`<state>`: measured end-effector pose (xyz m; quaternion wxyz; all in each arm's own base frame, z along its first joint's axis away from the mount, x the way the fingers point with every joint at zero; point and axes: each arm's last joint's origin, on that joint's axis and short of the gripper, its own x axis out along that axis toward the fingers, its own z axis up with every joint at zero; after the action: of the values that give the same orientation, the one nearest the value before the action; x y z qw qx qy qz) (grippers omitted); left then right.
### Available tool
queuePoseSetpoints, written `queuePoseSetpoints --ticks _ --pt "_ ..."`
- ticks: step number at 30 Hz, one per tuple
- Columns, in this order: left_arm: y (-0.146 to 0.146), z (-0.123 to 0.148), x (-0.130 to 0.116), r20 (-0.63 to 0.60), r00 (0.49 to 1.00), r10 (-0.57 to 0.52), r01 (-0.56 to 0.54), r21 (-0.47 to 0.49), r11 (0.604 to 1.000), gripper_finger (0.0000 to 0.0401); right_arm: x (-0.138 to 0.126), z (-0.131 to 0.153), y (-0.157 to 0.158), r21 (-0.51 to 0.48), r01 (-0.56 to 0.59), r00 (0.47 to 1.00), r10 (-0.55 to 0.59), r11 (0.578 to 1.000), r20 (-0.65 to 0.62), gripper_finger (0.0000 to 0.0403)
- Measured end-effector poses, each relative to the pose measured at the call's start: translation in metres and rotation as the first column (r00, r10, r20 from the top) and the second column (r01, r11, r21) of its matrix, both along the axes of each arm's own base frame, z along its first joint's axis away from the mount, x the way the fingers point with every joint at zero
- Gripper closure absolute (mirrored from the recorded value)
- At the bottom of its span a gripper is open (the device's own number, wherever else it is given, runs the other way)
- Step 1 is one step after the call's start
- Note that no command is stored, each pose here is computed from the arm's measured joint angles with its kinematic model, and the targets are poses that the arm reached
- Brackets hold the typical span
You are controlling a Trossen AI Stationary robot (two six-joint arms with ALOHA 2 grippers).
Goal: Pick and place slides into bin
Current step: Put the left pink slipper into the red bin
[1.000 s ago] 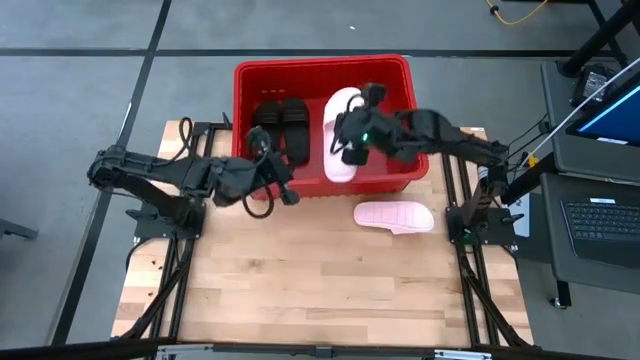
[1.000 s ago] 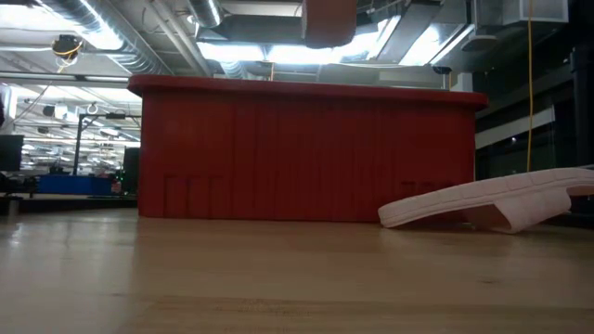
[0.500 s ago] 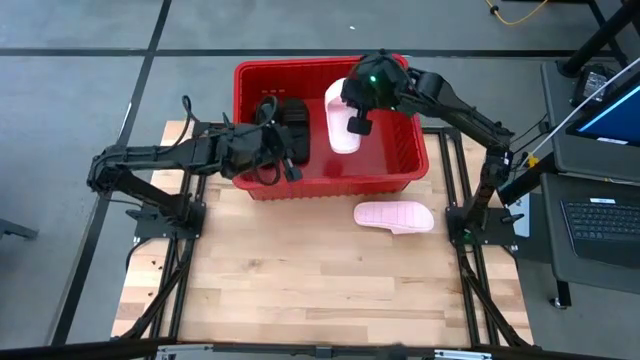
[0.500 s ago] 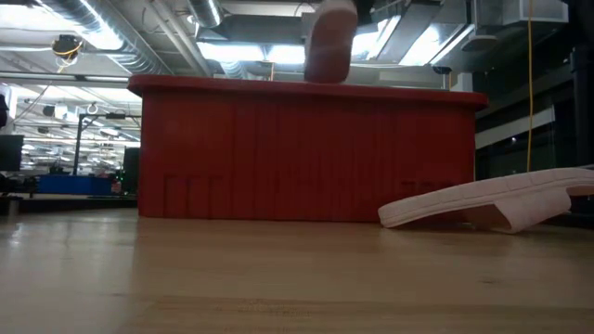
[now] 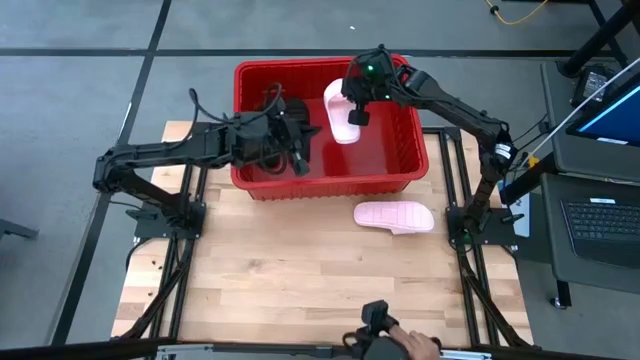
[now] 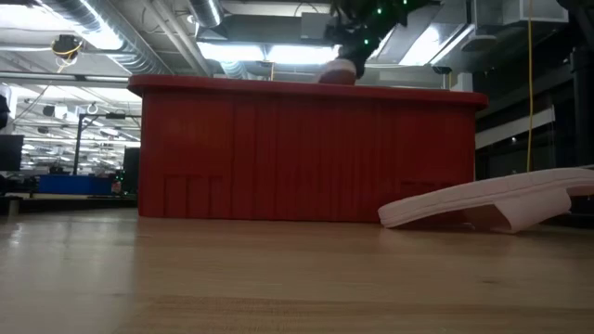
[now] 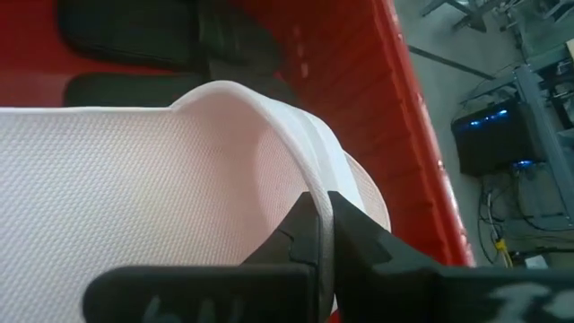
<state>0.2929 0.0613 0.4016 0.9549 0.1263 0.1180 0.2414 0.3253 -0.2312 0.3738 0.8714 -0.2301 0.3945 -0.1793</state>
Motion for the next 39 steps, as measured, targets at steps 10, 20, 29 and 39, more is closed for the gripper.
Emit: queuePoseSetpoints --ticks 10,20,29,39 --pt "0.044 -0.012 0.014 0.041 0.996 -0.083 0.084 -0.027 0.996 0.0400 -0.004 -0.031 -0.021 0.006 0.002 0.999 -0.002 1.000 0.046 0.0391" --pt "0.075 -0.014 0.005 0.048 0.993 -0.111 0.113 -0.033 0.993 0.0398 0.002 -0.068 -0.027 -0.026 0.020 0.990 -0.016 0.999 0.143 0.0391" --pt "0.090 -0.013 -0.002 0.057 0.990 -0.125 0.127 -0.026 0.992 0.0398 0.001 -0.093 -0.026 -0.025 0.022 0.990 -0.018 0.999 0.142 0.0391" --pt "0.103 -0.013 -0.009 0.051 0.995 -0.082 0.083 -0.017 0.996 0.0399 0.012 -0.066 -0.035 -0.008 0.032 0.993 -0.031 0.999 0.112 0.0391"
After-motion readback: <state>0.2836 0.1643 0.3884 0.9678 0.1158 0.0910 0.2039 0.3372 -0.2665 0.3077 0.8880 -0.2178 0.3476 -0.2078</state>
